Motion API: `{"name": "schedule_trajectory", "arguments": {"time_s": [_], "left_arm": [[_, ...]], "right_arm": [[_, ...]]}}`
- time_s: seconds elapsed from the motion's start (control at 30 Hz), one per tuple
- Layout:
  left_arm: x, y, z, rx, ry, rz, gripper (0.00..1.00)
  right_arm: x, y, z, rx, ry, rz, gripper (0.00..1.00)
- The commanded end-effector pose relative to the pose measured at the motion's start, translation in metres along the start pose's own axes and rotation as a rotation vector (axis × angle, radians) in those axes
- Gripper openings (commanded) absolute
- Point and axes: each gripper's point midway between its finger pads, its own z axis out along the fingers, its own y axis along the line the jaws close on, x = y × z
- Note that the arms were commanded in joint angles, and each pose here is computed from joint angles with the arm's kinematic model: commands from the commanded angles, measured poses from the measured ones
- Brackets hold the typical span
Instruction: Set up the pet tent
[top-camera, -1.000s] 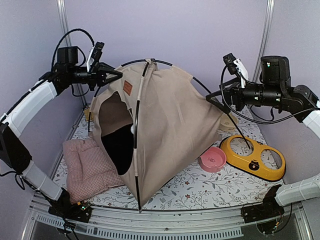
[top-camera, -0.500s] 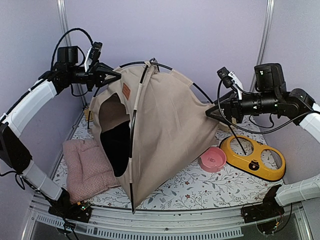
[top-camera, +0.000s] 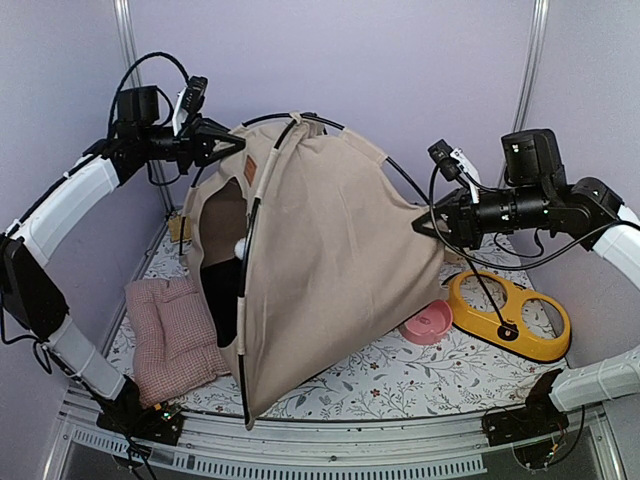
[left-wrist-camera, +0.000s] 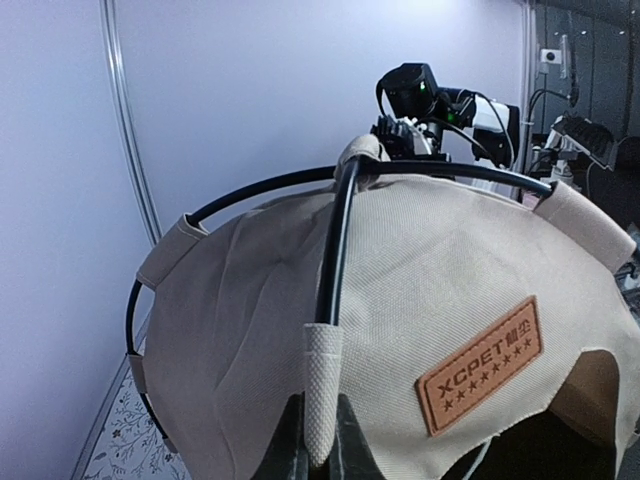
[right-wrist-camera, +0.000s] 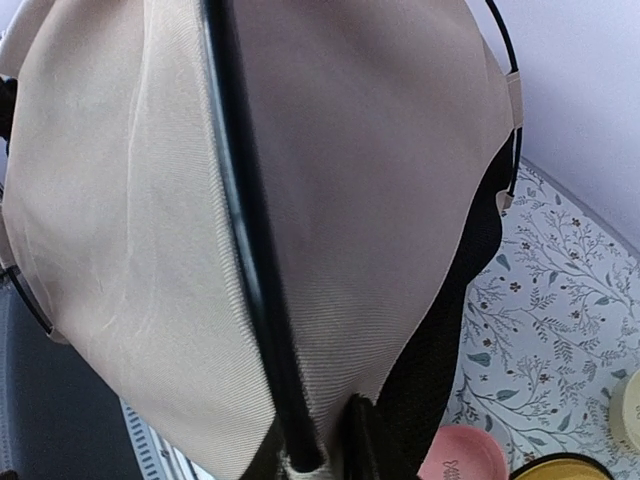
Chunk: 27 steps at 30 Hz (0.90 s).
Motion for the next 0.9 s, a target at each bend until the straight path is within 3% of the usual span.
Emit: {"name": "schedule_trajectory", "arguments": {"time_s": [0.0, 0.07, 0.1, 0.17, 0.23, 0.37, 0.5, 0.73, 0.87], "left_arm": [[-0.02, 0.02, -0.001, -0.072, -0.032, 0.019, 0.07], [-0.021, 0.032, -0.002, -0.137, -0.033, 0.017, 0.19], [-0.022, 0.038, -0.002, -0.171, -0.032, 0.017, 0.33], [-0.027, 0.051, -0.005, -0.261, -0.035, 0.026, 0.46], [-0.034, 0.064, -0.011, -0.362, -0.047, 0.042, 0.66], [-0.056, 0.082, -0.026, -0.568, -0.084, 0.086, 0.91], [-0.078, 0.084, -0.041, -0.724, -0.128, 0.128, 0.94], [-0.093, 0.066, -0.053, -0.85, -0.203, 0.111, 0.94], [-0.081, 0.057, -0.06, -0.902, -0.24, 0.041, 0.93]], "right_arm": [[0.001, 0.003, 0.003, -0.028, -0.015, 0.011, 0.08], [-0.004, 0.002, 0.003, -0.022, -0.042, 0.014, 0.0], [-0.006, 0.001, 0.004, -0.016, -0.057, 0.023, 0.0], [-0.012, -0.005, 0.004, 0.012, -0.094, 0.044, 0.0], [-0.019, -0.013, 0.002, 0.058, -0.139, 0.081, 0.0], [-0.039, -0.026, -0.01, 0.138, -0.258, 0.138, 0.0], [-0.05, -0.034, -0.021, 0.184, -0.369, 0.201, 0.0], [-0.068, -0.052, -0.031, 0.259, -0.537, 0.288, 0.0], [-0.073, -0.056, -0.007, 0.274, -0.599, 0.353, 0.0]]}}
